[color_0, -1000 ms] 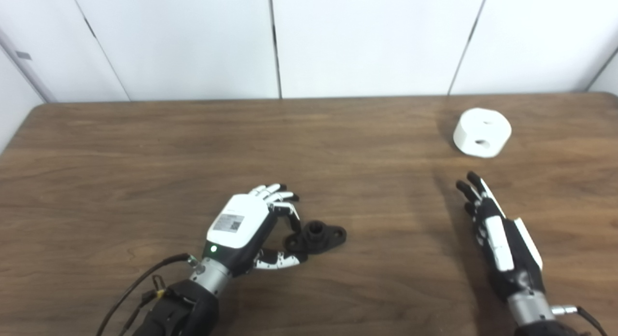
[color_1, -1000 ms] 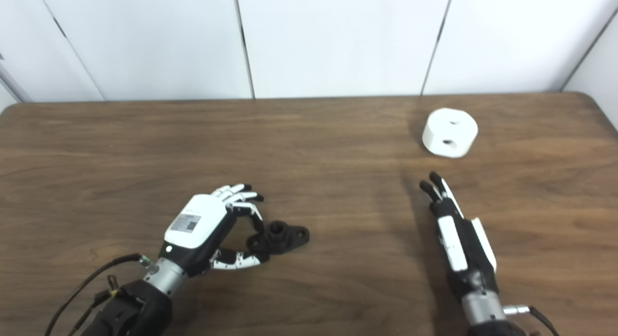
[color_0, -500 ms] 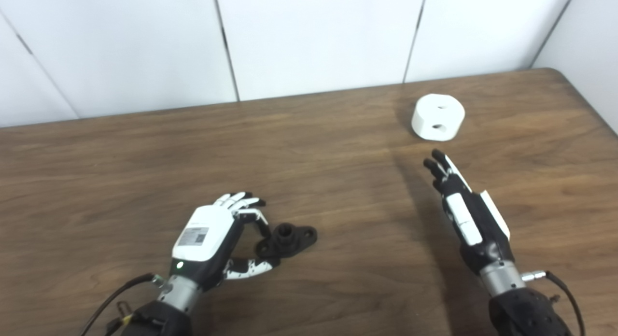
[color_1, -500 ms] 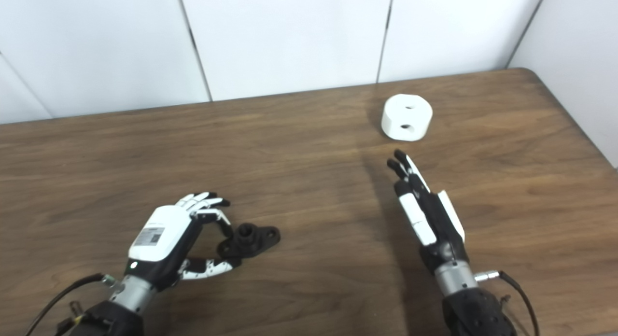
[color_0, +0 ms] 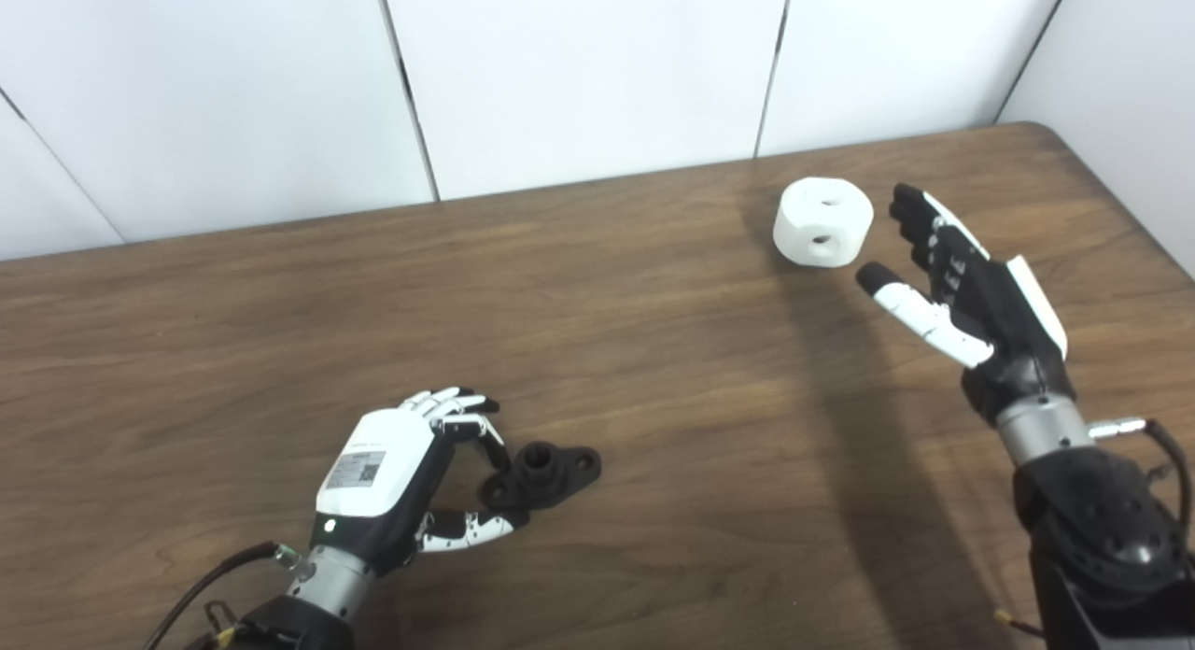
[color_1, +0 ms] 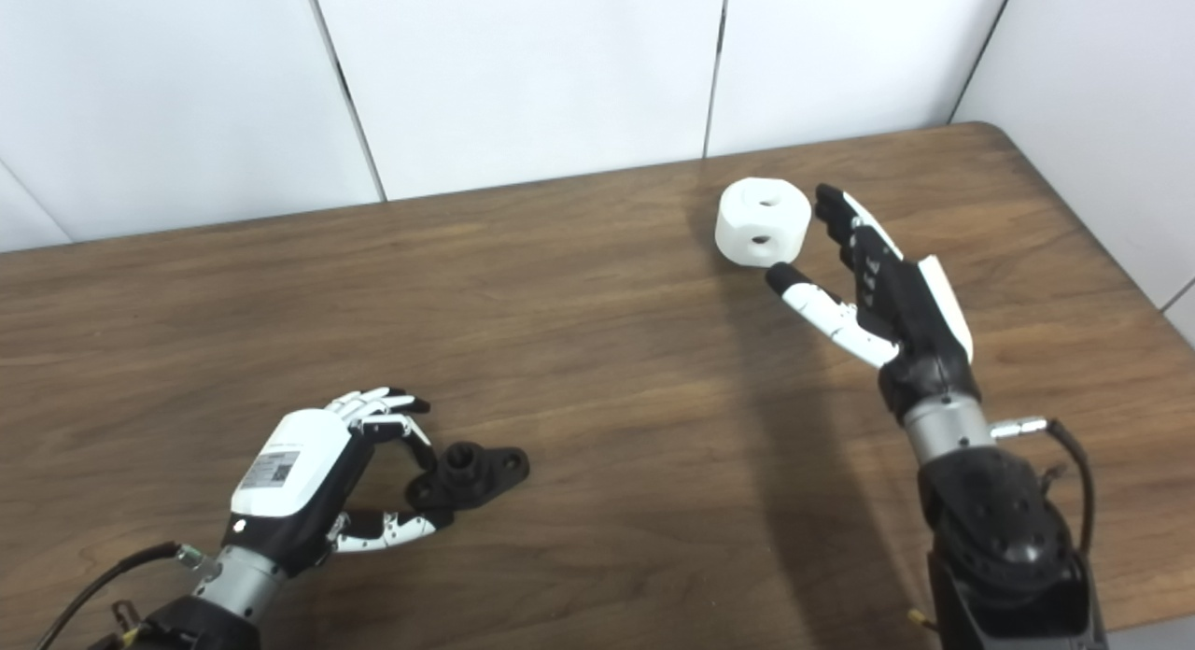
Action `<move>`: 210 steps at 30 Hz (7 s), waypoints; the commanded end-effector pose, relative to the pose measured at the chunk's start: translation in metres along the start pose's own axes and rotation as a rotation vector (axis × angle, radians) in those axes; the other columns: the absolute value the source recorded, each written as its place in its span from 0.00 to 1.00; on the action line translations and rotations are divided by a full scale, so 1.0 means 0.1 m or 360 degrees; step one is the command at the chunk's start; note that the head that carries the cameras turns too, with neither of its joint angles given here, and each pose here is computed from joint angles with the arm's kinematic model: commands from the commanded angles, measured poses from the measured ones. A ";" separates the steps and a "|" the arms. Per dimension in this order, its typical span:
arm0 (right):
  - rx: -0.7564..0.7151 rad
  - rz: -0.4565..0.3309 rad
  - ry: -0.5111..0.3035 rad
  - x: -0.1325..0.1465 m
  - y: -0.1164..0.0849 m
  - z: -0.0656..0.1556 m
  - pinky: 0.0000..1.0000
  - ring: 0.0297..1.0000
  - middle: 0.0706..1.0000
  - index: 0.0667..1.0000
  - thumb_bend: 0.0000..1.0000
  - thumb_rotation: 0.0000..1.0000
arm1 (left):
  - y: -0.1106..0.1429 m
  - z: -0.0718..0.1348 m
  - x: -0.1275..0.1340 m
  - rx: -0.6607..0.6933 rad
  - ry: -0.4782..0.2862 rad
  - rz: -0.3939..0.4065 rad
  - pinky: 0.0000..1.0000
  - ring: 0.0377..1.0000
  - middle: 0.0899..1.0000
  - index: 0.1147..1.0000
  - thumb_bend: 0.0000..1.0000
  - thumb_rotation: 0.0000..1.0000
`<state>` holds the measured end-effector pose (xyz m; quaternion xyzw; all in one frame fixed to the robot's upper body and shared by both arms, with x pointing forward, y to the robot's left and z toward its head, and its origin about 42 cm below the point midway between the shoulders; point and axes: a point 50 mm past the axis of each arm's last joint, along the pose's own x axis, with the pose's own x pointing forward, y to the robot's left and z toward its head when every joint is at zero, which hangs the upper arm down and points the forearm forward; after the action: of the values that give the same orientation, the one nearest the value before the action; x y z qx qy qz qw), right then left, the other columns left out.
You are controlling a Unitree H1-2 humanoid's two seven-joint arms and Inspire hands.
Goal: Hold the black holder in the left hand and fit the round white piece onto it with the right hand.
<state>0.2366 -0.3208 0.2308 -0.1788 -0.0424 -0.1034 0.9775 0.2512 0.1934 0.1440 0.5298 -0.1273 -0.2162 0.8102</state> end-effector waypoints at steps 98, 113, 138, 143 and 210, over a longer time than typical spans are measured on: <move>-0.1562 0.0517 0.0248 2.01 -0.12 0.44 0.98 1.00 1.00 0.80 1.00 0.30 | -0.18 -0.02 -0.14 0.0062 0.0016 -0.0140 0.87 0.86 0.79 0.42 0.52 0.05; -0.1546 0.0499 0.0222 2.00 -0.15 0.44 0.99 1.00 1.00 0.74 0.95 0.30 | -0.18 0.00 -0.16 0.0065 0.0005 -0.0144 0.87 0.87 0.79 0.42 0.52 0.05; -0.1523 0.0275 -0.0069 1.95 -0.16 0.40 0.98 0.94 0.81 0.45 0.52 0.13 | -0.16 0.04 -0.17 0.0069 0.0000 -0.0133 0.88 0.86 0.79 0.42 0.52 0.05; -0.1516 0.0280 -0.0070 1.93 -0.15 0.36 0.97 0.94 0.80 0.45 0.52 0.13 | -0.16 0.04 -0.16 0.0072 -0.0007 -0.0122 0.87 0.86 0.79 0.42 0.52 0.05; -0.1495 0.1322 -0.0718 0.46 1.13 1.53 0.98 0.91 0.76 0.45 0.52 0.14 | -0.38 0.53 0.23 0.0080 -0.0031 -0.0073 0.85 0.86 0.78 0.42 0.52 0.05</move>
<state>0.2979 -0.1729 0.3303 -0.6003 -0.0978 0.3348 0.7197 0.2419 0.1292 0.1405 0.5331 -0.1485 -0.2147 0.8048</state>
